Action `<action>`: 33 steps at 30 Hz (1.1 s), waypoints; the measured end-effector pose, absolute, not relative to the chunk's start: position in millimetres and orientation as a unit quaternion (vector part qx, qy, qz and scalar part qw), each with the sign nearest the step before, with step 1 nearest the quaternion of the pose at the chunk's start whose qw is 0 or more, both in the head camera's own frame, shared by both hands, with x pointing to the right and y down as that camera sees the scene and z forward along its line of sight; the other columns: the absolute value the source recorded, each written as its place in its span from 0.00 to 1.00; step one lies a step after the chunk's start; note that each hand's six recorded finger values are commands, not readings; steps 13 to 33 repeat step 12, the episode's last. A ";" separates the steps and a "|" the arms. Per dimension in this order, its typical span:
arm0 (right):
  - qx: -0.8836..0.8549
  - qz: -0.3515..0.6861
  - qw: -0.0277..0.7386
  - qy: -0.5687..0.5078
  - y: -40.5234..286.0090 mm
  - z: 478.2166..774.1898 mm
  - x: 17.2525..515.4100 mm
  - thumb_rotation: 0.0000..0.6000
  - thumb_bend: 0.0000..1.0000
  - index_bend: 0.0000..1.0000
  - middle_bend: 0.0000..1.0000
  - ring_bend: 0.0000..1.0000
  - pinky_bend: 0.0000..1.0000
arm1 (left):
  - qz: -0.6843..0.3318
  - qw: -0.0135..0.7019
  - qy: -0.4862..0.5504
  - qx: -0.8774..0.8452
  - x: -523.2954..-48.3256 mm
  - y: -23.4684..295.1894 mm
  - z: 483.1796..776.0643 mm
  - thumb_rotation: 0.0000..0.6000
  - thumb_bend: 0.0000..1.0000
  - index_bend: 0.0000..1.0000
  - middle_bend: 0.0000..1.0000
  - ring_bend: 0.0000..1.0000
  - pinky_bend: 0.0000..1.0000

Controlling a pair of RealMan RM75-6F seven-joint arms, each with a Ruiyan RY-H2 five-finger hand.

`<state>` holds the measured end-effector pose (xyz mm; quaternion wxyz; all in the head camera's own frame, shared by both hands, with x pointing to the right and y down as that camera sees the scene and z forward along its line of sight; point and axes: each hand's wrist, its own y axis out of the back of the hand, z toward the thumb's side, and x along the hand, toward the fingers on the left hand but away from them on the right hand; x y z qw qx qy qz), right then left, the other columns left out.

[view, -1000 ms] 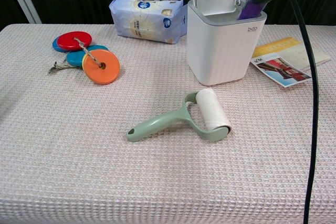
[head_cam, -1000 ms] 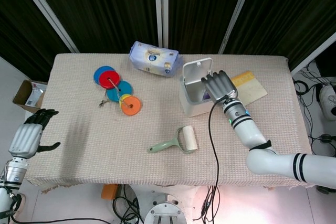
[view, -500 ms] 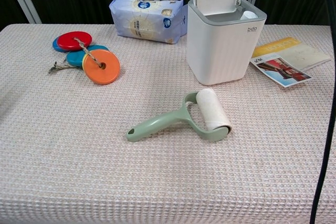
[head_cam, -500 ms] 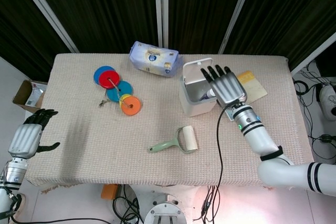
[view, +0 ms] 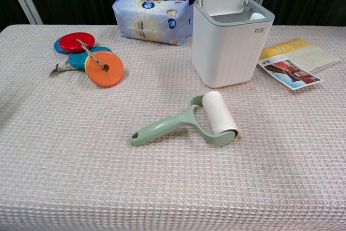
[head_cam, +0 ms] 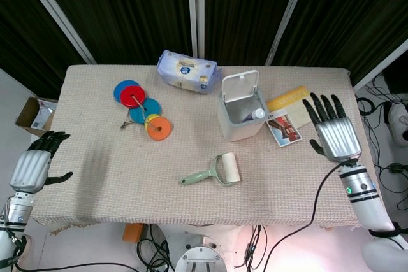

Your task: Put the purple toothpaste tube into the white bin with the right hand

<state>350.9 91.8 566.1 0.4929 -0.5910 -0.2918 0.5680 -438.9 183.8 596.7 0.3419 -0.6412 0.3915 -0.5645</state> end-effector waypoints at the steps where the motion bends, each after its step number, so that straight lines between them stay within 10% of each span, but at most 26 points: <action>1: -0.588 0.573 0.483 -0.304 101.1 569.8 363.8 1.00 0.16 0.00 0.00 0.00 0.00 | -0.564 0.343 0.392 -0.641 -438.6 183.8 596.4 1.00 0.02 0.18 0.14 0.08 0.22; 12: -0.553 0.603 0.414 -0.399 203.3 605.1 447.5 1.00 0.18 0.00 0.00 0.00 0.00 | -0.559 0.372 0.394 -0.627 -434.0 184.5 587.9 1.00 0.02 0.18 0.14 0.08 0.22; 33: -0.553 0.603 0.414 -0.399 203.3 605.1 447.5 1.00 0.18 0.00 0.00 0.00 0.00 | -0.559 0.372 0.394 -0.627 -434.0 184.5 587.9 1.00 0.02 0.18 0.14 0.08 0.22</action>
